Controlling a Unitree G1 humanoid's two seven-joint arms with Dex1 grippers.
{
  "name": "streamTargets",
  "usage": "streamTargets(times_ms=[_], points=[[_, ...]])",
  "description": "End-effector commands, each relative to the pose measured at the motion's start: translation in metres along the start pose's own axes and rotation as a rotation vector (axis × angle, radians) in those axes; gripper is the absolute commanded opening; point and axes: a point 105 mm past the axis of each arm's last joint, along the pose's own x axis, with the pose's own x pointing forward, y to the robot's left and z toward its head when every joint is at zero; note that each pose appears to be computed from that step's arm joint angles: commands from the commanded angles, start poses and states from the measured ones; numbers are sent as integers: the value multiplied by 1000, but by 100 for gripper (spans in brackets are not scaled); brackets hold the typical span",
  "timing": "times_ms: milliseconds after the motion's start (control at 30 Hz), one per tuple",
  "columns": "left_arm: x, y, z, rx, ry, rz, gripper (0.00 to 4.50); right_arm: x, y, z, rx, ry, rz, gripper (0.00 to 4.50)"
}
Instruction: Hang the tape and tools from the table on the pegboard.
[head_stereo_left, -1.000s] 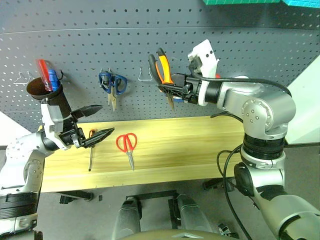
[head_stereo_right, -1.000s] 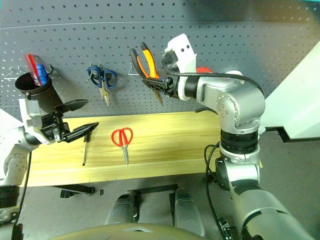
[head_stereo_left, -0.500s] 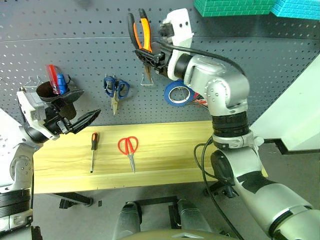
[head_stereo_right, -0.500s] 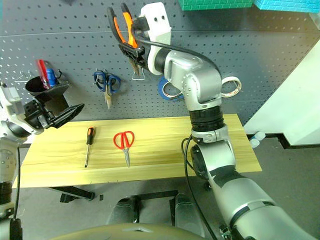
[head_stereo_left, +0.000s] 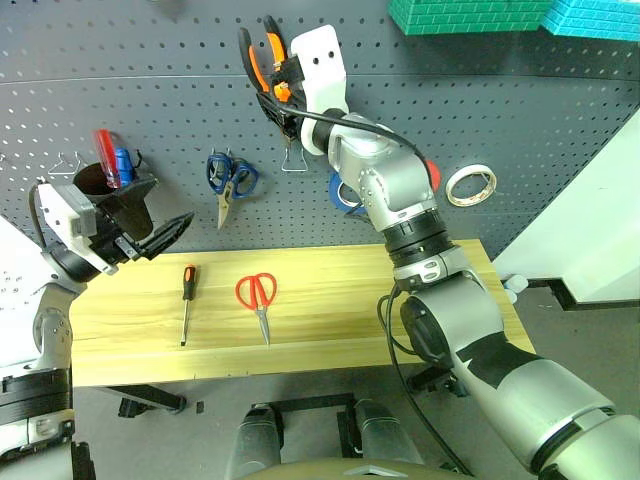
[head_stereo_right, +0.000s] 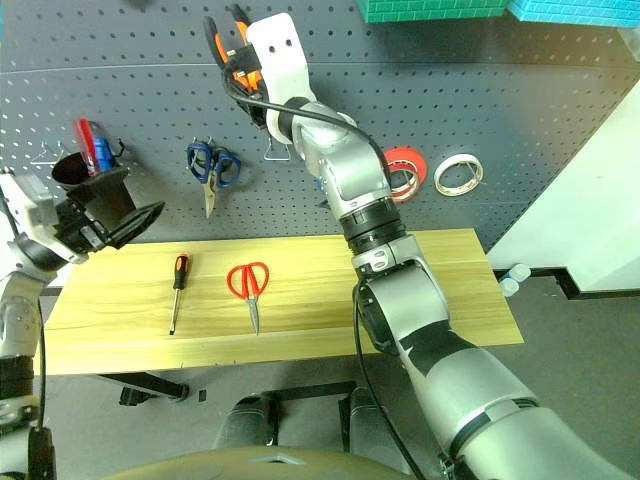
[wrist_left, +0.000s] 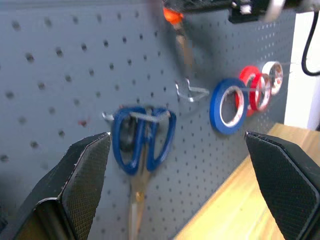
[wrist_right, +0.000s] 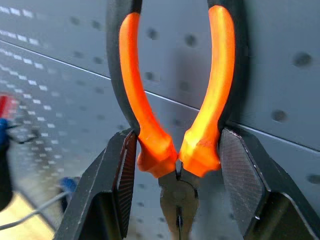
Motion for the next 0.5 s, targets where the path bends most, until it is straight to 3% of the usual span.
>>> streamTargets(times_ms=[33, 500], points=[[0, 1, 12, 63, -23, 10, 450, 4, -4, 15, 0, -54, -40, 215], [-2, -2, 4, 69, 11, 19, 450, 3, -9, -15, -40, 51, -76, 215]])
